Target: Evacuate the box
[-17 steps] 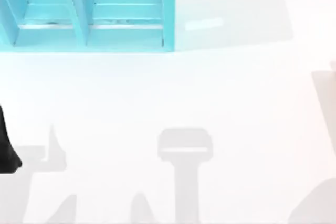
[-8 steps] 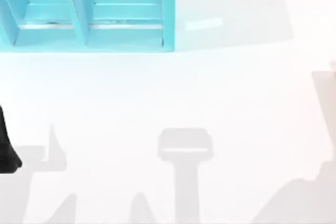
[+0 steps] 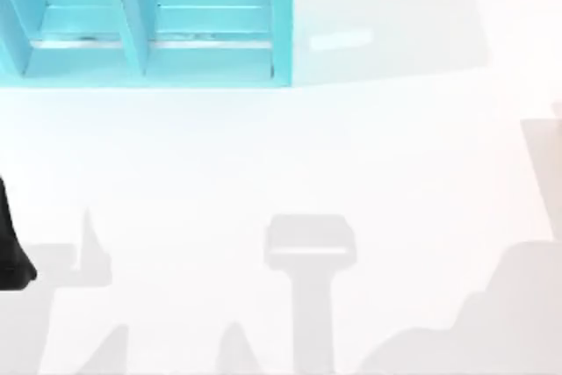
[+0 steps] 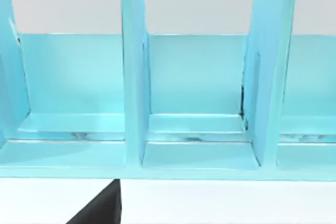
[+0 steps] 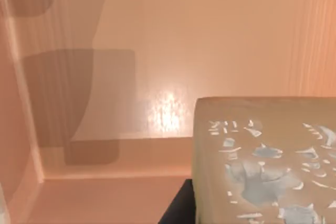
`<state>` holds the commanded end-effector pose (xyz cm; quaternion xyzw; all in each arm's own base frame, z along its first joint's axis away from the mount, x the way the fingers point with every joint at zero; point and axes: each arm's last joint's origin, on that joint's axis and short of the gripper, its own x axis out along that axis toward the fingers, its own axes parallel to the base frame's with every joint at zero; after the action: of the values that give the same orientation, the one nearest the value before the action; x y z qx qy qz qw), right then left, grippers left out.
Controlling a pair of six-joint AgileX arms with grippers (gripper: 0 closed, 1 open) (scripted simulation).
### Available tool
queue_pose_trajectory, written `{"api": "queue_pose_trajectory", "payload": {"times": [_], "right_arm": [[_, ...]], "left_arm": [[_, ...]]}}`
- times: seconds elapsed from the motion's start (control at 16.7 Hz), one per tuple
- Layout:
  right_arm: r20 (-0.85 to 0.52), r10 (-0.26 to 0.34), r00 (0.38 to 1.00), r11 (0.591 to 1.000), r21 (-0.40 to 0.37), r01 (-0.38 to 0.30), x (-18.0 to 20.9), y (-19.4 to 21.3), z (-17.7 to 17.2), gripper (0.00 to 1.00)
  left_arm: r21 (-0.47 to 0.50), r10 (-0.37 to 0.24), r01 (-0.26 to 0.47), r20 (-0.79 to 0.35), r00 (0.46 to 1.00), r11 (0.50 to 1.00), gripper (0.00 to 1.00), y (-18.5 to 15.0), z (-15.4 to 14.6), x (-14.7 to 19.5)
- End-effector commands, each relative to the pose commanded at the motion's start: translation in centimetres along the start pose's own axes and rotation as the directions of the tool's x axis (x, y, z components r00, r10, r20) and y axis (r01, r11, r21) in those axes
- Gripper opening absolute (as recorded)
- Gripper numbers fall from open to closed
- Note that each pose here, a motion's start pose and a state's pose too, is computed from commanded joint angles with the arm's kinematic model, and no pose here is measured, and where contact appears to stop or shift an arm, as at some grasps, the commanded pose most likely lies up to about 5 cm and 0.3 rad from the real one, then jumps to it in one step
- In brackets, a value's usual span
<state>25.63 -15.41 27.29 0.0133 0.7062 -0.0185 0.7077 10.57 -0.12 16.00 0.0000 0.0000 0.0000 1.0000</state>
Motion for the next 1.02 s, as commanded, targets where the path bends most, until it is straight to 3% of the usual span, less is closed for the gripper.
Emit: {"api": "queue_pose_trajectory", "payload": {"times": [0.3, 0.54, 0.78, 1.02], "right_arm": [[-0.007, 0.004, 1.000, 1.000, 0.002, -0.004, 0.2, 0.3, 1.1, 0.00], [-0.017, 0.008, 1.000, 1.000, 0.003, -0.008, 0.6, 2.9, 6.4, 0.00], [-0.014, 0.006, 1.000, 1.000, 0.002, -0.006, 1.9, 9.3, 13.1, 0.00], [-0.003, 0.006, 1.000, 1.000, -0.002, -0.006, 4.3, 19.0, 18.0, 0.00]], "left_arm": [[0.000, 0.000, 0.000, 0.000, 1.000, 1.000, 1.00, 0.0, 0.0, 0.0], [0.000, 0.000, 0.000, 0.000, 1.000, 1.000, 1.00, 0.0, 0.0, 0.0], [0.000, 0.000, 0.000, 0.000, 1.000, 1.000, 1.00, 0.0, 0.0, 0.0], [0.000, 0.000, 0.000, 0.000, 1.000, 1.000, 1.00, 0.0, 0.0, 0.0]]}}
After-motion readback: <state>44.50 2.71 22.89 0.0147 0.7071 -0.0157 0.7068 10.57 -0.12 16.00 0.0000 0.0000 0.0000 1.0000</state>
